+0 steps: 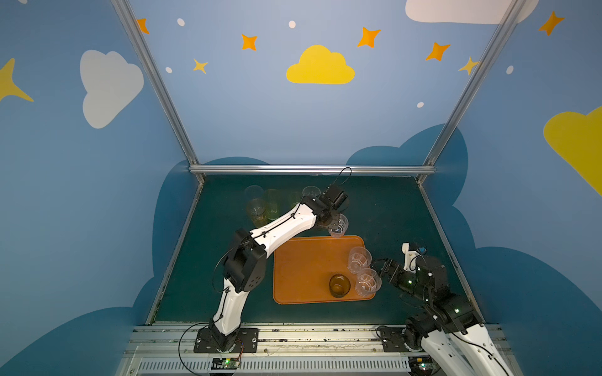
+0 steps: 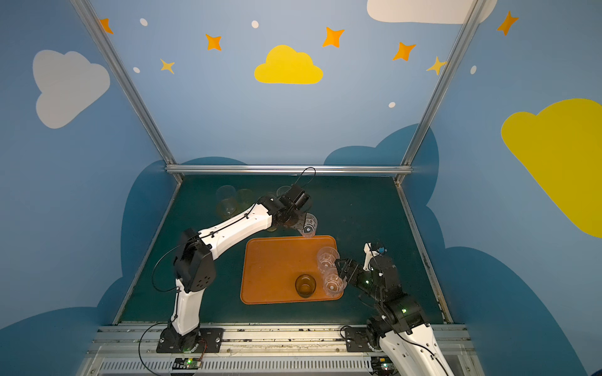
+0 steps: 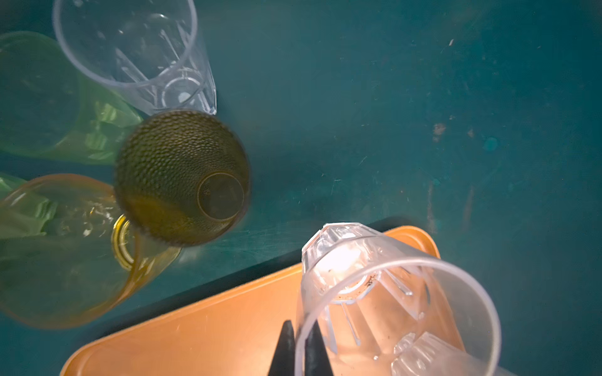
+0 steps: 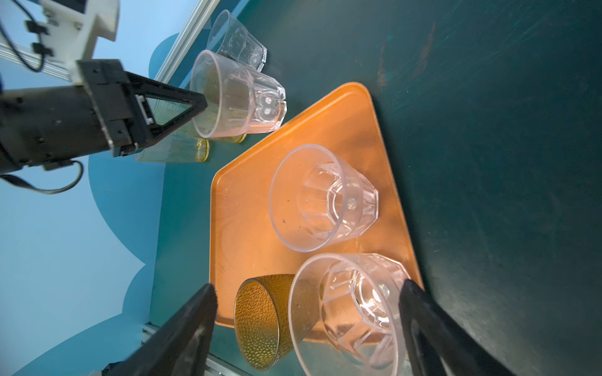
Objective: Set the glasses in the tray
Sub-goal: 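Carry the clear glass with the left gripper over the tray center, then lower the clear glass onto the tray beside the other clear glasses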
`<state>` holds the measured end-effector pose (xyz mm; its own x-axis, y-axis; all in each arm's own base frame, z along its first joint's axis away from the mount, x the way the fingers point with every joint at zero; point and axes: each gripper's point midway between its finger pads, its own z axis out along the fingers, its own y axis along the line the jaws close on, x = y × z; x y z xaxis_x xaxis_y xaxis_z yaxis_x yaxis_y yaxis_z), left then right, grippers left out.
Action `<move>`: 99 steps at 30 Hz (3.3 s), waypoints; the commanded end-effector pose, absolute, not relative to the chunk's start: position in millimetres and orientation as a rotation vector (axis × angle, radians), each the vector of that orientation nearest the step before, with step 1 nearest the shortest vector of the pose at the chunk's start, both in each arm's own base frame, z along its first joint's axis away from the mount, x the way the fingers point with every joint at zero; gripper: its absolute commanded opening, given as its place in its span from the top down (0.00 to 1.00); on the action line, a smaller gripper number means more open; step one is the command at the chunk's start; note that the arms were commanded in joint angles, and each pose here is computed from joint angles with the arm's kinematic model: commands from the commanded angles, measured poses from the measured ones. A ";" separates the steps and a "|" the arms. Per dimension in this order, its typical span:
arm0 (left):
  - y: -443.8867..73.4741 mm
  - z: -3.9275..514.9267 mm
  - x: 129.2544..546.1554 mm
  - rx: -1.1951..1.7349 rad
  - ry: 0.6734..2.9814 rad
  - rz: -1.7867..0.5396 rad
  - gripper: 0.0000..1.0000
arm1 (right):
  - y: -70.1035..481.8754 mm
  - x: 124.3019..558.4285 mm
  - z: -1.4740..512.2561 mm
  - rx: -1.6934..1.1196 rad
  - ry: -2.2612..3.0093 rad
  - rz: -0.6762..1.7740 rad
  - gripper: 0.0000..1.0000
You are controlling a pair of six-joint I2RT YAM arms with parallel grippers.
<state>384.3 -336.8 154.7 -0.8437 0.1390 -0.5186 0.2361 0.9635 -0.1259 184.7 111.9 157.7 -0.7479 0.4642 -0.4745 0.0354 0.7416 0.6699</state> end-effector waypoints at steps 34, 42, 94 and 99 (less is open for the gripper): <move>-222.0 179.8 279.6 0.067 2.446 -0.184 0.96 | 126.3 172.9 195.5 0.342 2.290 1.010 0.14; -213.2 169.7 270.1 0.064 2.456 -0.181 0.96 | 130.8 171.6 198.0 0.322 2.300 1.038 0.14; -301.3 99.8 237.8 0.314 2.634 -0.286 0.96 | 124.9 169.4 178.2 0.373 2.332 0.999 0.14; -304.9 96.2 238.0 0.332 2.643 -0.273 0.96 | 124.3 169.7 176.9 0.376 2.333 0.994 0.14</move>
<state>238.2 -301.9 97.6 -0.8658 0.1703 -0.4705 0.2674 0.9522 -0.1475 170.8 128.2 184.8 -0.7986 0.4515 -0.3979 0.0110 0.6720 0.7404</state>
